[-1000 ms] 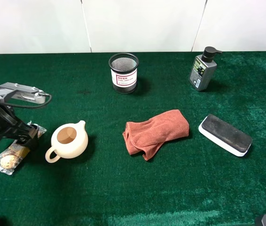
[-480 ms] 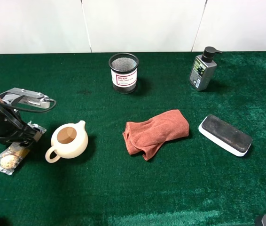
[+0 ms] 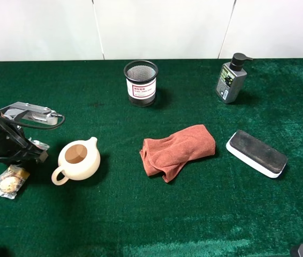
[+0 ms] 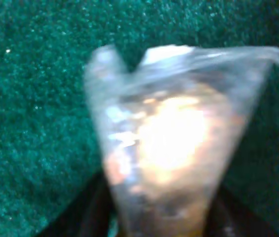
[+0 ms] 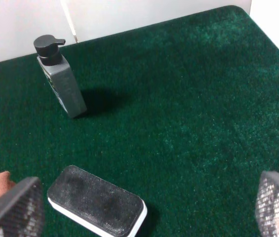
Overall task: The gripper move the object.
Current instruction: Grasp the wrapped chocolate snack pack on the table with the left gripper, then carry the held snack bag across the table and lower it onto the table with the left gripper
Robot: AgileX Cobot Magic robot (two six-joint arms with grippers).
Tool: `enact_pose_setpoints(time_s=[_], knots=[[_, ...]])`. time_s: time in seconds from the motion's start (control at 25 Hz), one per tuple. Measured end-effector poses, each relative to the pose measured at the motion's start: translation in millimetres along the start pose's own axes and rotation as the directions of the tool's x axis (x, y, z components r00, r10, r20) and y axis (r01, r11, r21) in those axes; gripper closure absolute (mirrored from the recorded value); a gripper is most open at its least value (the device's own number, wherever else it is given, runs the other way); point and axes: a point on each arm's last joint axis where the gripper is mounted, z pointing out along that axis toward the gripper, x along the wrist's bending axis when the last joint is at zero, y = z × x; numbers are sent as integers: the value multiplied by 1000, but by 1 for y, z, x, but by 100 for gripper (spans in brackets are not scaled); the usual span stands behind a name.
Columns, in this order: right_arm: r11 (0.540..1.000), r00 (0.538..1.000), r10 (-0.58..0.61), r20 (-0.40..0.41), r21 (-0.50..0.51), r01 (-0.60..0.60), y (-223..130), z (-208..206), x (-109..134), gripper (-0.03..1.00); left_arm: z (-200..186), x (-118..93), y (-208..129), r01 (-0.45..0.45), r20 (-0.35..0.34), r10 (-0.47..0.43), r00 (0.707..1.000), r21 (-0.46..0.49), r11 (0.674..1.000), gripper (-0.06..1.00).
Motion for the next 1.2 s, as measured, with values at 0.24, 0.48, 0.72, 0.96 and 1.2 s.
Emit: enact_pose_setpoints(time_s=[0.24,0.48,0.72,0.96,1.2], knots=[[1000,1000,0,0,0,0,0,0,0,32,0,0,0,3,1,-3,1000,2,1000,73],[1000,1000,0,0,0,0,0,0,0,32,-1,0,0,3,1,-3,1000,0,1000,73],[1000,1000,0,0,0,0,0,0,0,32,-3,0,0,3,2,-3,1000,8,1000,74],[1000,1000,0,0,0,0,0,0,0,32,-30,1,10,4,2,-5,1000,11,1000,75],[1000,1000,0,0,0,0,0,0,0,32,-84,3,24,7,-3,-7,1000,-24,1000,75]])
